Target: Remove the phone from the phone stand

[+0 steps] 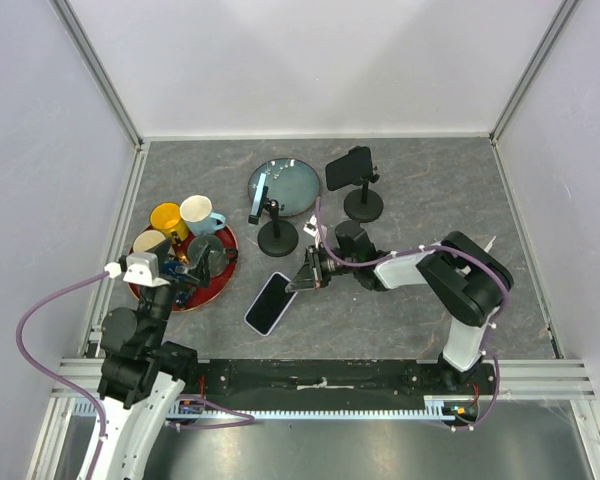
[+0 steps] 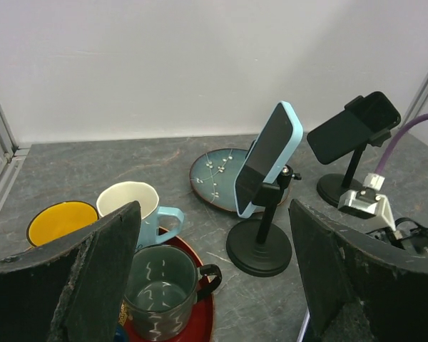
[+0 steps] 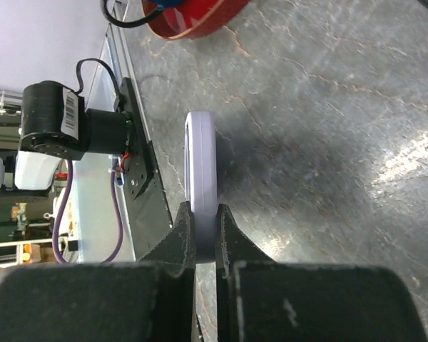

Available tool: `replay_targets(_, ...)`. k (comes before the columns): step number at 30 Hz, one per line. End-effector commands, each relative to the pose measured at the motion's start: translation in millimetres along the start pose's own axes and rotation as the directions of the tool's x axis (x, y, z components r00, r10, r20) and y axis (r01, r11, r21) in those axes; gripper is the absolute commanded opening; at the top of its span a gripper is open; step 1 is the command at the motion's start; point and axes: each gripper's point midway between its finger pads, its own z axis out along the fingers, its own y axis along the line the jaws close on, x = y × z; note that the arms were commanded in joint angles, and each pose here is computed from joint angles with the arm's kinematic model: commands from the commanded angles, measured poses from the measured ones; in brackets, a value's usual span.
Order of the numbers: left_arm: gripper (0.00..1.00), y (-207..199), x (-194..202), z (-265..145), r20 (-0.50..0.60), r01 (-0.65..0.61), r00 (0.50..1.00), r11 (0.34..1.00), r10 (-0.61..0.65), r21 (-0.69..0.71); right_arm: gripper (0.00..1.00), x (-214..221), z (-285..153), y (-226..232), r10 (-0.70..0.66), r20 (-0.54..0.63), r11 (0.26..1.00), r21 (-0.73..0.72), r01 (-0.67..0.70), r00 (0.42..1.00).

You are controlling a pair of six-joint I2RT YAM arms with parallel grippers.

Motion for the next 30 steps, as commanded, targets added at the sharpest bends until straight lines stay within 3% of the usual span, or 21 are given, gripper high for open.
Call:
replay_targets(1,0.91,-1.1,-11.4,0.5,0.016,-0.034,0.999,0.999,0.033,0.010,0.00,-3.9,9.0,7.1,-0.037,0.020,0.996,-0.084,0.039,0.999)
replay_targets(7,0.91,-3.1,-7.1,3.4,-0.004,-0.038,0.999,0.999,0.038,0.021,0.32,12.5,15.0,-28.5,-0.019,-0.020,1.000,0.022,0.020,1.000)
replay_targets(11,0.91,-5.9,-3.0,6.0,-0.025,-0.041,0.999,0.998,0.042,0.037,0.74,17.3,11.2,-44.6,-0.037,-0.023,0.994,0.106,0.040,0.999)
replay_targets(13,0.91,-6.5,-2.3,6.8,-0.030,-0.041,0.999,0.998,0.042,0.040,0.78,16.2,6.7,-54.2,-0.040,-0.015,0.985,0.166,0.042,0.999)
replay_targets(17,0.91,-7.4,-0.8,7.5,-0.036,-0.043,0.998,0.998,0.044,0.046,0.98,1.3,-11.4,-62.6,-0.101,0.052,0.958,0.273,0.084,0.994)
replay_targets(23,0.91,-8.3,0.0,8.5,-0.041,-0.043,0.998,0.998,0.045,0.051,0.98,-33.4,-56.1,-72.3,-0.286,0.099,0.827,0.528,0.194,0.953)
replay_targets(28,0.91,-8.5,0.7,9.3,-0.045,-0.046,0.998,0.998,0.048,0.052,0.98,-60.9,-73.4,-47.8,-0.486,0.084,0.747,0.557,0.364,0.870)
replay_targets(30,0.91,-8.3,2.2,9.5,-0.050,-0.046,0.998,0.998,0.049,0.052,0.98,-77.3,-77.7,-42.0,-0.508,0.091,0.723,0.586,0.366,0.856)
